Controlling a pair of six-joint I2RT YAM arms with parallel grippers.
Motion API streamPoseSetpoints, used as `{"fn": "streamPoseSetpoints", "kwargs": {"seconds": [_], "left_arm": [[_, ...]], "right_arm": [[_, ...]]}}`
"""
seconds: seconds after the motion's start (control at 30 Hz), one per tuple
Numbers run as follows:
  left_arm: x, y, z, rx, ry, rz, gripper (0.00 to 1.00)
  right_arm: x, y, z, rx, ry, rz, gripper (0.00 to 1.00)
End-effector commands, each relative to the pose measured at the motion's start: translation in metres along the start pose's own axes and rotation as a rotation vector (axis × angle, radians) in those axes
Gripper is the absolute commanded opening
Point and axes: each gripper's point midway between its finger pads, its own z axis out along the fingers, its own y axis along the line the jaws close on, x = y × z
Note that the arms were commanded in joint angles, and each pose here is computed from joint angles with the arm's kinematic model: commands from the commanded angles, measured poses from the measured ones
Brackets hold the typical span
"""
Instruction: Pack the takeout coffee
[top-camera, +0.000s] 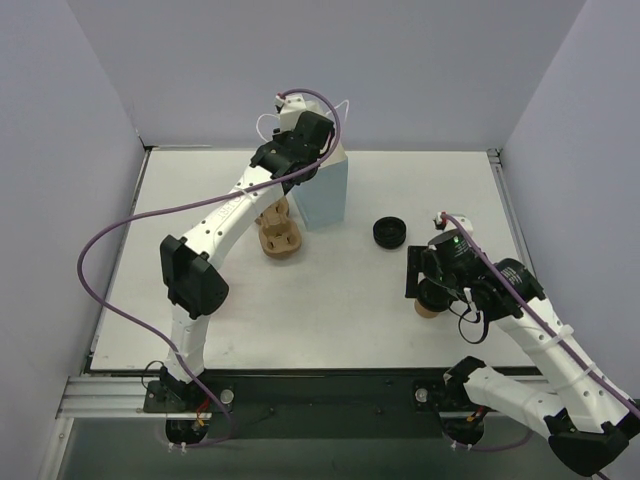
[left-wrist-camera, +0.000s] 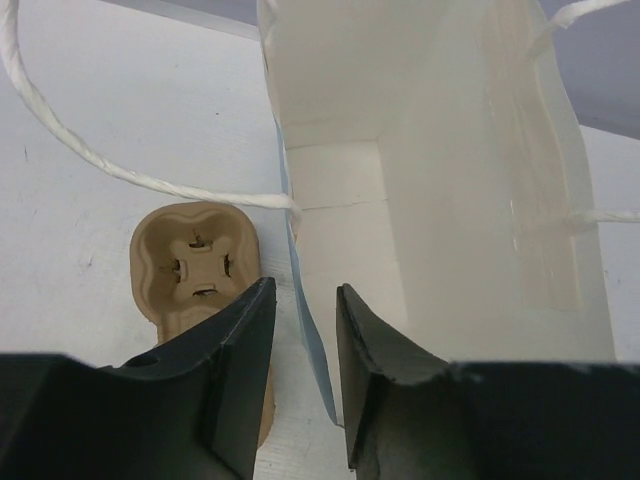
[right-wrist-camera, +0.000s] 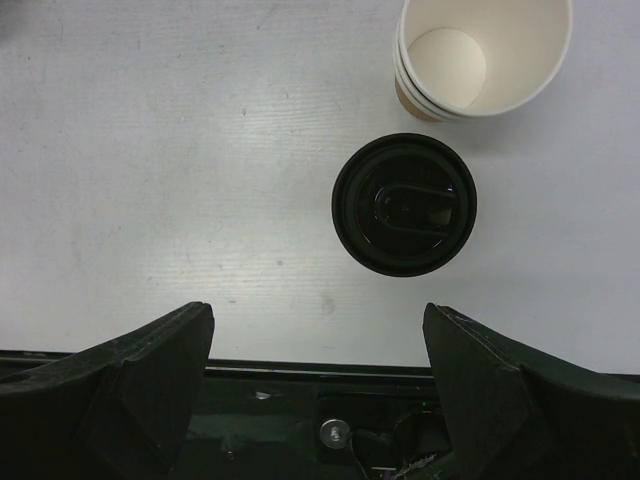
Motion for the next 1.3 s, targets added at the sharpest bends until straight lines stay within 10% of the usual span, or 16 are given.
{"fn": "streamPoseSetpoints", "kwargs": {"seconds": [0.0, 0.27, 0.87, 1.27], "left_arm": [[-0.013, -0.01, 0.001, 0.05, -0.028, -0.016, 0.36], [-0.031, -0.023, -0.013, 0.15, -0.055, 0.01, 0.0], [-0.073, -0.035, -0.126, 0.629, -0.117, 0.086, 0.0], [-0.007, 0.011, -0.211, 0.94, 0.002, 0.32, 0.0]], "right_arm": [[0.0, -0.005, 0.002, 0.033, 0.002, -0.029, 0.89], [-0.003, -0.002, 0.004, 0.028, -0.001, -0.027, 0.89], [-0.018, -0.002, -0.019, -0.021, -0.082, -0.004, 0.89], [-0.029, -0.014, -0.042, -0.016, -0.172, 0.064, 0.89]]}}
